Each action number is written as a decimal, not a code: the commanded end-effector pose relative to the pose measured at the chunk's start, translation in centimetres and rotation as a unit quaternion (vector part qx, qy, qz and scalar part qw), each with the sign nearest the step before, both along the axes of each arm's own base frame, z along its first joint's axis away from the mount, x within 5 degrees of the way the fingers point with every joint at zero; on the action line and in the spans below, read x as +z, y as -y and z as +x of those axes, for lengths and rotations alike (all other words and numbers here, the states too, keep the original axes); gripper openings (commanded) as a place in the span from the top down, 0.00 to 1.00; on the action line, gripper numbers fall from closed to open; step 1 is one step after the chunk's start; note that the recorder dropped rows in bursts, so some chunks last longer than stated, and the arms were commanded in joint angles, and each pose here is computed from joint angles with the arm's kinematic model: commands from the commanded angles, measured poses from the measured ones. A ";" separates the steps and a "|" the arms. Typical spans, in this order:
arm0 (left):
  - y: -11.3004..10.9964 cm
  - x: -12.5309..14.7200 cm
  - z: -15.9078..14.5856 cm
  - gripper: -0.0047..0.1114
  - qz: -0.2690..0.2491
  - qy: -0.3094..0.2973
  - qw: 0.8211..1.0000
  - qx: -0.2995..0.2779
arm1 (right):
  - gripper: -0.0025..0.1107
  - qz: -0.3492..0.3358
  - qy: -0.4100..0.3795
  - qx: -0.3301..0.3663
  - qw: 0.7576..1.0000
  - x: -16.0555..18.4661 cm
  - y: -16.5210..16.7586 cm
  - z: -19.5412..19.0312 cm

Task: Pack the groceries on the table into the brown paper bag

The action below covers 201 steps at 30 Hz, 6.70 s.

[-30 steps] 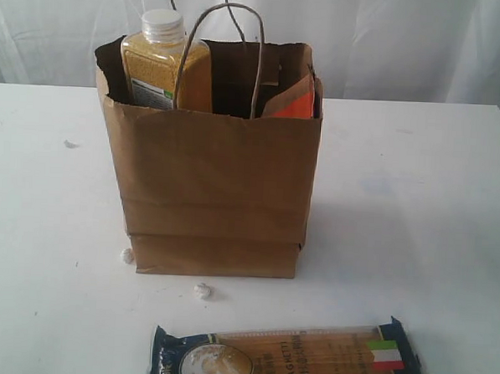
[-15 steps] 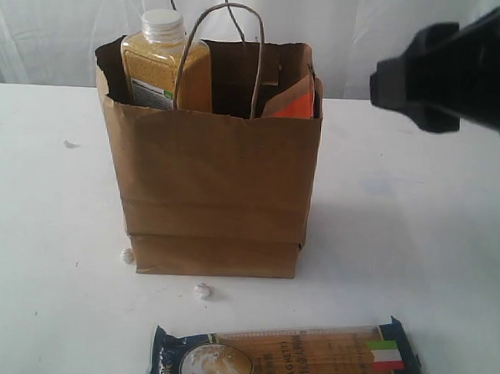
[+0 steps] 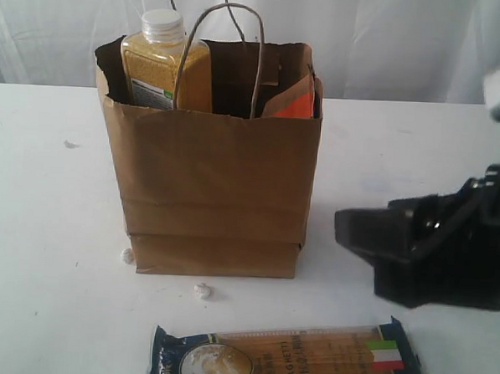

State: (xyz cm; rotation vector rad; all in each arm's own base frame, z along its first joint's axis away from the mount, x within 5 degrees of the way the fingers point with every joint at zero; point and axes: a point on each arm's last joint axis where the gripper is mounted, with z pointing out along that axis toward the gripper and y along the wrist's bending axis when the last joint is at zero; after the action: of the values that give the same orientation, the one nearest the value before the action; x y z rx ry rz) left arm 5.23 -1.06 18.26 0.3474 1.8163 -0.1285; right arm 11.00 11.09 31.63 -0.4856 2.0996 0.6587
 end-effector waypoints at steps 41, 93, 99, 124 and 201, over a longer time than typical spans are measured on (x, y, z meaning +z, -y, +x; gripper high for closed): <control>0.0 -0.1 0.0 0.96 0.003 0.003 1.000 0.002 | 0.51 -0.173 -0.143 0.059 0.973 -17.4 -16.6 12.1; 0.0 -0.1 0.0 0.96 0.003 0.003 1.000 0.002 | 0.98 -0.100 0.115 -0.121 0.981 9.3 -6.2 9.4; 0.0 -0.1 0.0 0.96 0.003 0.003 1.000 0.002 | 0.98 -0.123 0.063 -0.122 0.983 8.2 -7.3 13.2; 0.0 -0.1 0.0 0.96 0.003 0.003 1.000 0.002 | 0.50 -0.088 0.085 -0.078 0.989 13.4 -5.0 9.8; 0.0 -0.1 0.0 0.96 0.003 0.003 1.000 0.002 | 0.98 0.060 0.243 -0.144 0.958 -11.0 8.1 -4.6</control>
State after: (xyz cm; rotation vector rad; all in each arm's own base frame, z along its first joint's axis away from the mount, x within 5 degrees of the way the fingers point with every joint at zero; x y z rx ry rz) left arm 5.23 -1.06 18.26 0.3490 1.8160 -0.1273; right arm 6.61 3.49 20.69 -0.2913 1.6208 0.4618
